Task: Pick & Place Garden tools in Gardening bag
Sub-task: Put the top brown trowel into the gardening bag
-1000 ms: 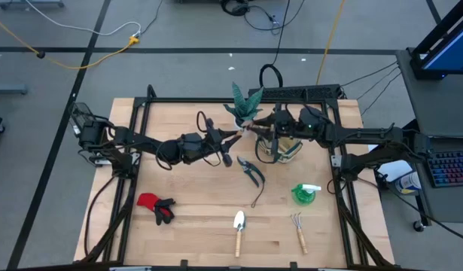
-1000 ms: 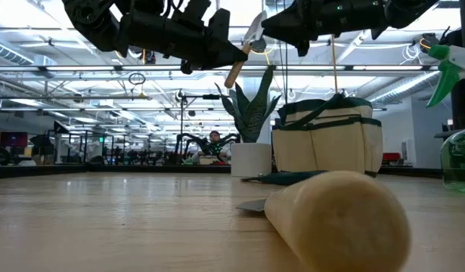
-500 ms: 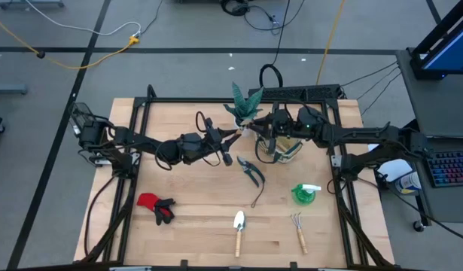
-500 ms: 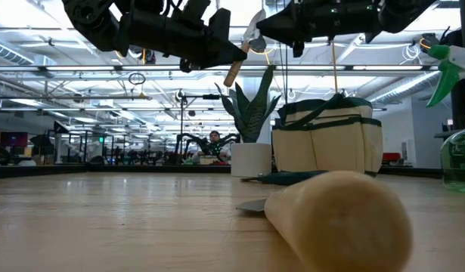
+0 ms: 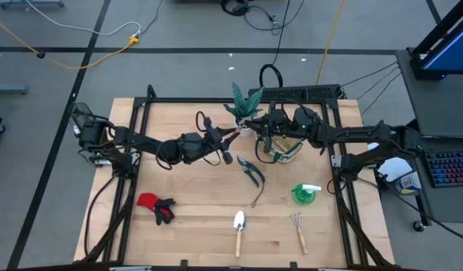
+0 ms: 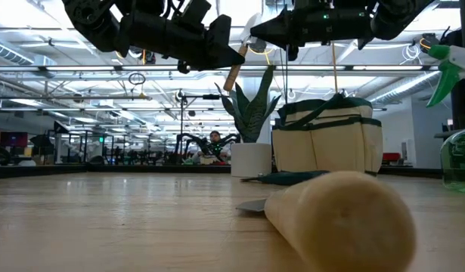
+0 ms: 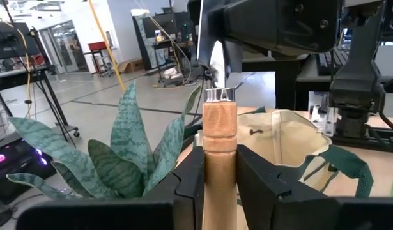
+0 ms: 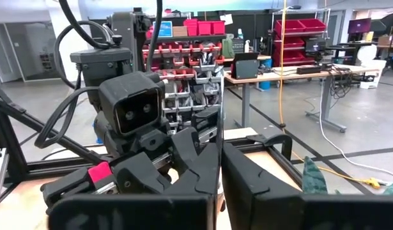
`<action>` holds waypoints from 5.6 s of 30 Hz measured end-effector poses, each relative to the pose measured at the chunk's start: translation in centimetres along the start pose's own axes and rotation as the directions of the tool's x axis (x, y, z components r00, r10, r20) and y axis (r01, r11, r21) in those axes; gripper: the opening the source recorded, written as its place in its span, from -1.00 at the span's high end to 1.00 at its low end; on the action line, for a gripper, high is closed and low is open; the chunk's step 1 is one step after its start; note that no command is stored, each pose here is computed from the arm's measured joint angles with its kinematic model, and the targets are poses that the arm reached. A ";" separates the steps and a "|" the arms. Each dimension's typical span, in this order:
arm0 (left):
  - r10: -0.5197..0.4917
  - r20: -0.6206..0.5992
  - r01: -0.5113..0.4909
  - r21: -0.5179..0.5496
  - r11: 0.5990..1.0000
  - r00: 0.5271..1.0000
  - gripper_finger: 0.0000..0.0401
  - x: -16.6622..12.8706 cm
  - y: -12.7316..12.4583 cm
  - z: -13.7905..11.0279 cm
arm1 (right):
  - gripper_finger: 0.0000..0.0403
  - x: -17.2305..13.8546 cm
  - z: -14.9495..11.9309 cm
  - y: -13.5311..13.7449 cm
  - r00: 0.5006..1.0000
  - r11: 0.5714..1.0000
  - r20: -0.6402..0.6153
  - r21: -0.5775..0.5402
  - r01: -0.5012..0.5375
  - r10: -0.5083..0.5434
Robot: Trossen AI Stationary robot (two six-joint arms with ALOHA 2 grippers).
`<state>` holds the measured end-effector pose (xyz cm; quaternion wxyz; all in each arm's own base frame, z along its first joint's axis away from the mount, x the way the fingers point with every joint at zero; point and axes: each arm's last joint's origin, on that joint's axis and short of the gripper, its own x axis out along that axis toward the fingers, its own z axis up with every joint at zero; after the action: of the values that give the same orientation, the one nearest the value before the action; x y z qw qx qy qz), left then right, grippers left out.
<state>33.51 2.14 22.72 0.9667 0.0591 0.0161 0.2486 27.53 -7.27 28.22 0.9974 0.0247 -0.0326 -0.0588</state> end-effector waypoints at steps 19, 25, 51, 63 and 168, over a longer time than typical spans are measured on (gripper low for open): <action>-0.018 -0.059 0.018 -0.008 1.000 0.998 0.23 0.0 -0.1 -0.6 | 1.00 -0.1 -0.9 0.0 0.995 0.997 -0.098 0.072 0.000 0.007; -0.018 -0.101 0.018 -0.001 1.000 0.995 0.12 -0.1 -0.1 -1.1 | 1.00 -0.2 -1.5 0.0 0.986 0.994 -0.164 0.108 0.016 0.002; -0.051 -0.196 0.054 0.010 0.999 0.979 0.12 -0.2 -0.3 -2.1 | 1.00 -1.5 -1.7 0.2 0.956 0.992 -0.292 0.122 0.044 -0.006; -0.049 -0.223 0.051 0.003 0.999 0.973 0.12 -0.3 -0.3 -2.3 | 1.00 -3.4 -0.8 0.5 0.938 0.987 -0.348 0.149 0.064 -0.009; -0.048 -0.264 0.059 0.035 0.998 0.963 0.12 -0.4 -0.2 -2.8 | 1.00 -2.1 -5.1 -5.8 0.315 0.928 -0.948 0.077 0.365 -0.045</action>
<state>33.13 2.04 19.94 0.9609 0.0458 0.1511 0.2276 25.16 -12.54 22.70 0.8041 0.1970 0.5386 -0.1564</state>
